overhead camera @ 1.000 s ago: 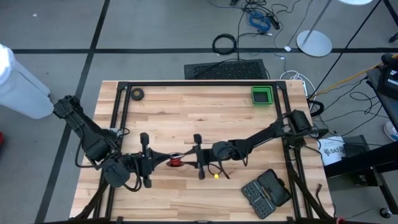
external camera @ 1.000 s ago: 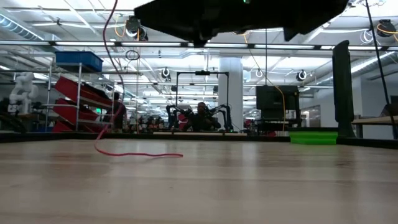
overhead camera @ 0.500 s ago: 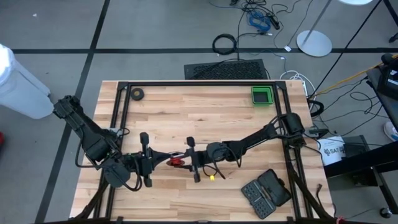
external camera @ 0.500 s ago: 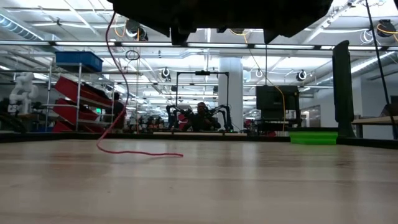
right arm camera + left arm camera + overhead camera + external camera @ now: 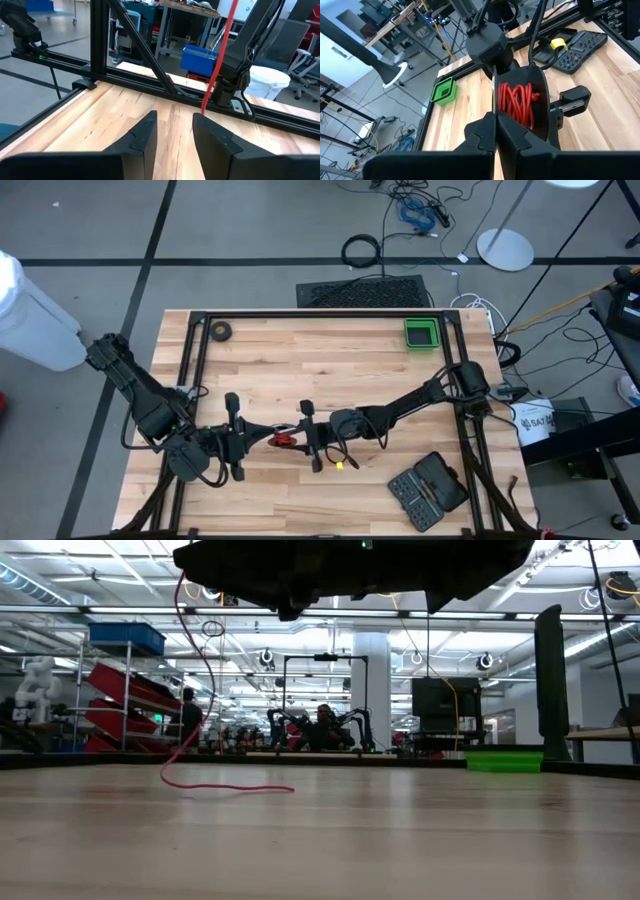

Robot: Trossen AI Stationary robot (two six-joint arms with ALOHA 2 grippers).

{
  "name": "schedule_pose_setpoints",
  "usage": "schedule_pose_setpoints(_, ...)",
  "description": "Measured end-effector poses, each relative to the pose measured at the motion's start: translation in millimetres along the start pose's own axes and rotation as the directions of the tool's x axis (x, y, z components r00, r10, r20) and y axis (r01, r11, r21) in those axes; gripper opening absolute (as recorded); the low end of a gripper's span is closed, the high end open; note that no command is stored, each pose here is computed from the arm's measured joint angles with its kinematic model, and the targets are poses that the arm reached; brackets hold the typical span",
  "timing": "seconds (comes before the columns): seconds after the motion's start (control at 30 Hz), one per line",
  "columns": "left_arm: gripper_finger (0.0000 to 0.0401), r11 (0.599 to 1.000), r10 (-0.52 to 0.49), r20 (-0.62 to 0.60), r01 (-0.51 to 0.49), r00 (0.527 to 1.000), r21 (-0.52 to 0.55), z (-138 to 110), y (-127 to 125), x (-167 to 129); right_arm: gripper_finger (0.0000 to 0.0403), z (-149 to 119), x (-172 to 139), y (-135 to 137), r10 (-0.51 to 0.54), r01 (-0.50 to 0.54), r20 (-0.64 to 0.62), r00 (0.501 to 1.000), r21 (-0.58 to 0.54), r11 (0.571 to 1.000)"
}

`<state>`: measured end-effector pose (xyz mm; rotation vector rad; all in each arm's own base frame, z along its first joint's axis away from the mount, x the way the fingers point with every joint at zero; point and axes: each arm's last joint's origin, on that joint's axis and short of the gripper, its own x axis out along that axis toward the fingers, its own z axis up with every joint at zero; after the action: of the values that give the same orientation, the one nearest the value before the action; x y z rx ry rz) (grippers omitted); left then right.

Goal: Coil cords
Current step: Coil the red wire on the black spool

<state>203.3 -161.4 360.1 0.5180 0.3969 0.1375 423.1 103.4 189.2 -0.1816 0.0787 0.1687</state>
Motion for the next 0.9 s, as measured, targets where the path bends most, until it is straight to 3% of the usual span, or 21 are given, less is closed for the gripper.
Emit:
schedule_pose_setpoints(0.23, 0.0008, 1.000, 0.000, 0.000, 0.000, 1.000, -0.001, 0.0, 0.0, 0.0, 0.0116, -1.0, 0.3, -4.5, -0.010, 0.010, -0.004, 1.000, 0.004, 1.000)
schedule_pose_setpoints(0.57, 0.0008, 1.000, 0.000, 0.000, 0.000, 1.000, -0.001, 0.0, 0.0, 0.0, 0.0182, -1.4, 0.6, -8.4, -0.018, 0.019, -0.003, 1.000, 0.039, 0.999)
schedule_pose_setpoints(0.9, 0.0008, 1.000, 0.000, 0.000, 0.000, 1.000, -0.001, 0.1, 0.0, 0.0, 0.0170, 2.6, 0.4, -8.4, -0.011, 0.009, 0.040, 0.999, 0.048, 0.999)
